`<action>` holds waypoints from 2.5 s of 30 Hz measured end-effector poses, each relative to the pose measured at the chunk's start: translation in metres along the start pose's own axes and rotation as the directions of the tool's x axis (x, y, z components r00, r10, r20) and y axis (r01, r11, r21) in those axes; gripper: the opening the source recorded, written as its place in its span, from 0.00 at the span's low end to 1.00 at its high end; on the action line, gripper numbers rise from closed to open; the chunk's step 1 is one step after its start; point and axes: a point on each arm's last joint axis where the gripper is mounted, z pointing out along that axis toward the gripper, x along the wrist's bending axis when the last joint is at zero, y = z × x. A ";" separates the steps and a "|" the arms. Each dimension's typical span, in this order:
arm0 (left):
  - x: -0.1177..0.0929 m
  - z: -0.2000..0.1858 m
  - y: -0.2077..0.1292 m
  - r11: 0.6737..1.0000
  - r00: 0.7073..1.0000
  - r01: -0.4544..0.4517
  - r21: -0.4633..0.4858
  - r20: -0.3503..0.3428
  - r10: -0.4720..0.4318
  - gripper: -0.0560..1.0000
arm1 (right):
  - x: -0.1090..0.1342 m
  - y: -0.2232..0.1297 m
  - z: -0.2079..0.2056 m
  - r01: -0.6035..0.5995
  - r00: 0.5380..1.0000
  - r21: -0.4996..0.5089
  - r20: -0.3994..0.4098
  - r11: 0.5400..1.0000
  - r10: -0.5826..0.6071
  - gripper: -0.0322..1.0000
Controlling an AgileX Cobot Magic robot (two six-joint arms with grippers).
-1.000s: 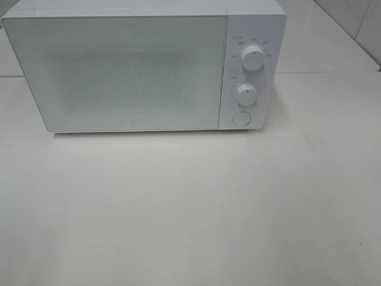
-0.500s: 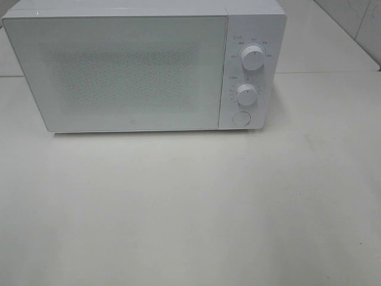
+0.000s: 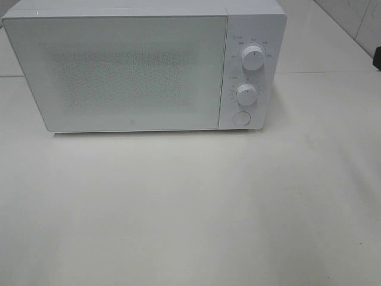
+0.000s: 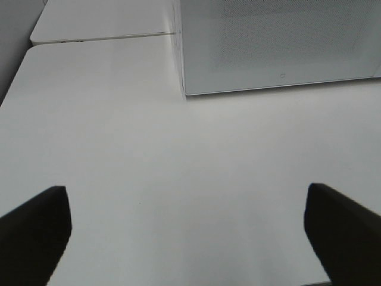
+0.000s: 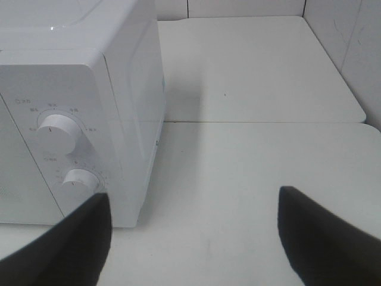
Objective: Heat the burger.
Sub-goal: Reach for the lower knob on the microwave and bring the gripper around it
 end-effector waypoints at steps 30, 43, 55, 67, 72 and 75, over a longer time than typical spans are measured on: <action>0.000 0.000 0.000 1.000 1.000 0.000 0.000 0.000 0.000 0.99 | 0.036 -0.060 0.082 0.078 0.994 -0.205 0.091 0.976 -0.060 0.76; 0.000 0.000 0.000 1.000 1.000 0.000 0.000 0.000 0.000 0.99 | 0.078 -0.091 0.092 0.100 0.993 -0.164 0.072 0.981 -0.089 0.76; 0.000 0.000 0.000 1.000 1.000 0.000 0.000 0.000 0.000 0.99 | 0.116 -0.097 0.110 0.066 0.997 -0.153 0.055 0.986 -0.059 0.76; 0.000 0.000 0.000 1.000 1.000 0.000 0.000 0.000 0.000 0.99 | 0.135 -0.102 0.137 0.069 0.997 -0.153 0.049 0.986 -0.063 0.76; 0.000 0.000 0.000 1.000 1.000 0.000 0.000 0.000 0.000 0.99 | 0.141 -0.103 0.150 0.063 0.997 -0.158 0.053 0.985 -0.056 0.76; 0.000 0.000 0.000 1.000 1.000 0.000 0.000 0.000 0.000 0.99 | 0.141 -0.104 0.155 0.059 0.997 -0.158 0.059 0.986 -0.050 0.76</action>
